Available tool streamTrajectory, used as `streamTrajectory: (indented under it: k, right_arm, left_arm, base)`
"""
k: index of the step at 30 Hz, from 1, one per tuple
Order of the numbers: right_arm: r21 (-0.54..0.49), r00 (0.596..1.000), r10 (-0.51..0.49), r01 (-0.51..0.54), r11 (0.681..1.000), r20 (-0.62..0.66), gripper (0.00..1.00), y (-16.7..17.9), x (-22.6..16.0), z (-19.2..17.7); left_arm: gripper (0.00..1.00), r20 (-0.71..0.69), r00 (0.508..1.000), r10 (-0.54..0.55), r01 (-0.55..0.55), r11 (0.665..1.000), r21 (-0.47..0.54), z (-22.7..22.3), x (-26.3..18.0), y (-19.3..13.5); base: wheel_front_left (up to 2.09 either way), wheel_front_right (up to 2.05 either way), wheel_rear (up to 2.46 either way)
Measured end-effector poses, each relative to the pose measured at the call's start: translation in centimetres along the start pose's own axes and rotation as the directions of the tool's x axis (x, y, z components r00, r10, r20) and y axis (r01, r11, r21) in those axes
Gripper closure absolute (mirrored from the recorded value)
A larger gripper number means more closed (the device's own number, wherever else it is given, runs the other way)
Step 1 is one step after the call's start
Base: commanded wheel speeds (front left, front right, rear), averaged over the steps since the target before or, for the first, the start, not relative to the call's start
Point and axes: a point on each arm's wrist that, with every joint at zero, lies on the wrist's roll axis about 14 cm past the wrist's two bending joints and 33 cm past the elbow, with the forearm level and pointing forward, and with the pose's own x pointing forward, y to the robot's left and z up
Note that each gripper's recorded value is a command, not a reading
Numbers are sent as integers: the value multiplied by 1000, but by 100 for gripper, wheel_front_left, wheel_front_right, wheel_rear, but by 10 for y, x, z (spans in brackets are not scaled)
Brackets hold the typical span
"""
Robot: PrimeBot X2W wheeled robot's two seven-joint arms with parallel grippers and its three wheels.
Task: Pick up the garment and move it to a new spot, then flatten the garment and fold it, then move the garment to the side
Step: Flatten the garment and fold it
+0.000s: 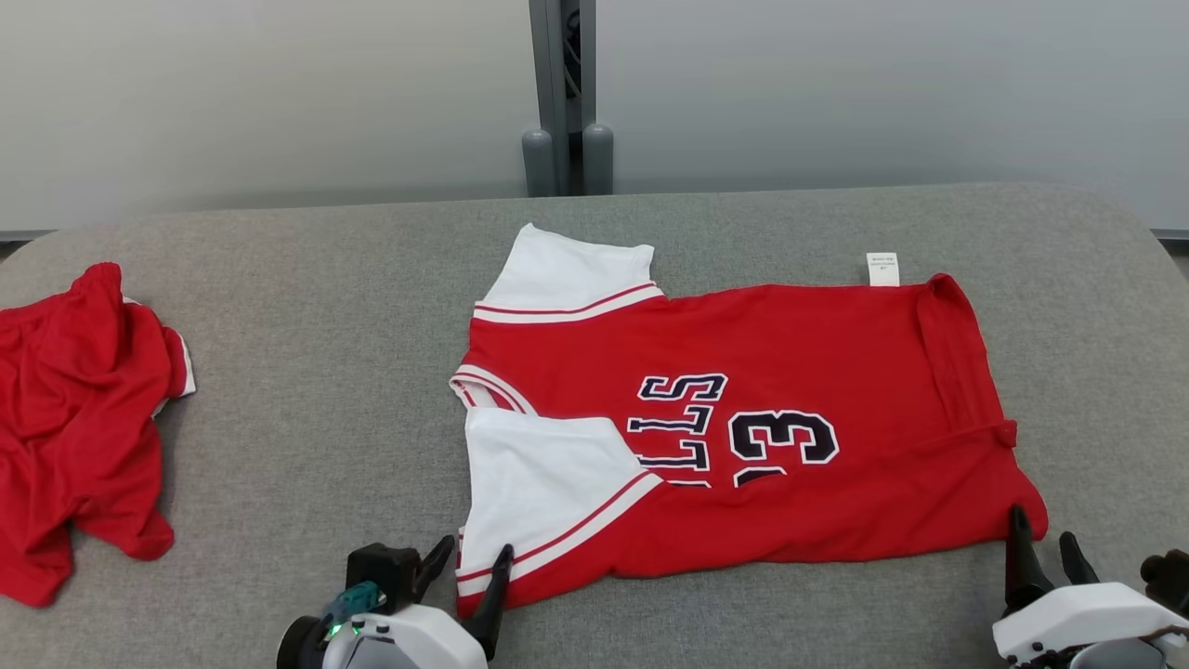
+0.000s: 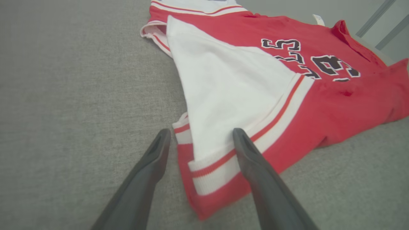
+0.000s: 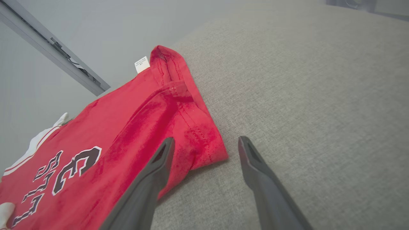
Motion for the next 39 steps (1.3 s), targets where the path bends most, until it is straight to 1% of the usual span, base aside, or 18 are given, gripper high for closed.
streamTrajectory:
  k: [3,9,14,15,16,17,18,19,20,28,31,32,35,39]
  right_arm:
    - [6,1000,3,-3,1000,-18,0,3,5,-3]
    - [22,998,-5,6,1000,-56,0,3,12,-11]
    - [58,996,-12,17,998,-92,0,5,16,-18]
    - [63,996,-12,17,998,-93,0,6,17,-17]
    - [66,995,-9,16,998,-102,0,7,18,-18]
    - [75,994,-4,12,997,-107,0,9,20,-18]
    - [85,994,-1,10,996,-109,51,11,21,-18]
    - [107,994,2,10,994,-110,92,13,22,-18]
    - [113,994,2,10,994,-110,100,13,23,-17]
    - [119,995,15,-3,993,-99,100,13,25,-9]
    - [119,995,22,-11,993,-95,100,13,23,-6]
    - [118,995,26,-15,993,-92,100,12,22,-4]
    - [117,996,22,-11,993,-91,100,6,18,-1]
    - [132,992,26,-10,991,-122,100,5,13,-4]
  left_arm:
    - [0,-29,999,-22,22,1000,-6,-4,4,-5]
    - [0,-99,994,-51,52,999,13,-13,13,-11]
    - [0,-129,989,-76,79,997,18,-16,18,-16]
    - [16,-130,988,-79,82,996,17,-15,18,-17]
    - [69,-132,988,-81,84,996,18,-16,19,-17]
    - [100,-130,988,-82,85,996,18,-15,19,-17]
    - [100,-126,989,-83,86,996,19,-14,20,-17]
    - [100,-116,990,-81,84,996,20,-11,22,-17]
    - [100,-114,990,-80,83,996,19,-11,22,-17]
    - [100,-82,993,-82,86,995,45,1,26,-13]
    - [100,-85,992,-97,104,991,82,6,26,-11]
    - [100,-101,989,-107,119,986,115,6,26,-10]
    - [100,-125,985,-119,137,979,154,6,25,-10]
    - [100,-163,977,-136,168,964,206,5,22,-9]
  base:
    - [0,0,0]
    - [0,0,0]
    - [0,0,0]
    - [0,0,0]
    - [0,0,0]
    - [0,0,0]
    - [0,0,0]
    - [0,0,0]
    - [0,0,0]
    - [0,0,0]
    - [0,0,0]
    - [0,0,0]
    - [0,0,0]
    - [0,0,0]
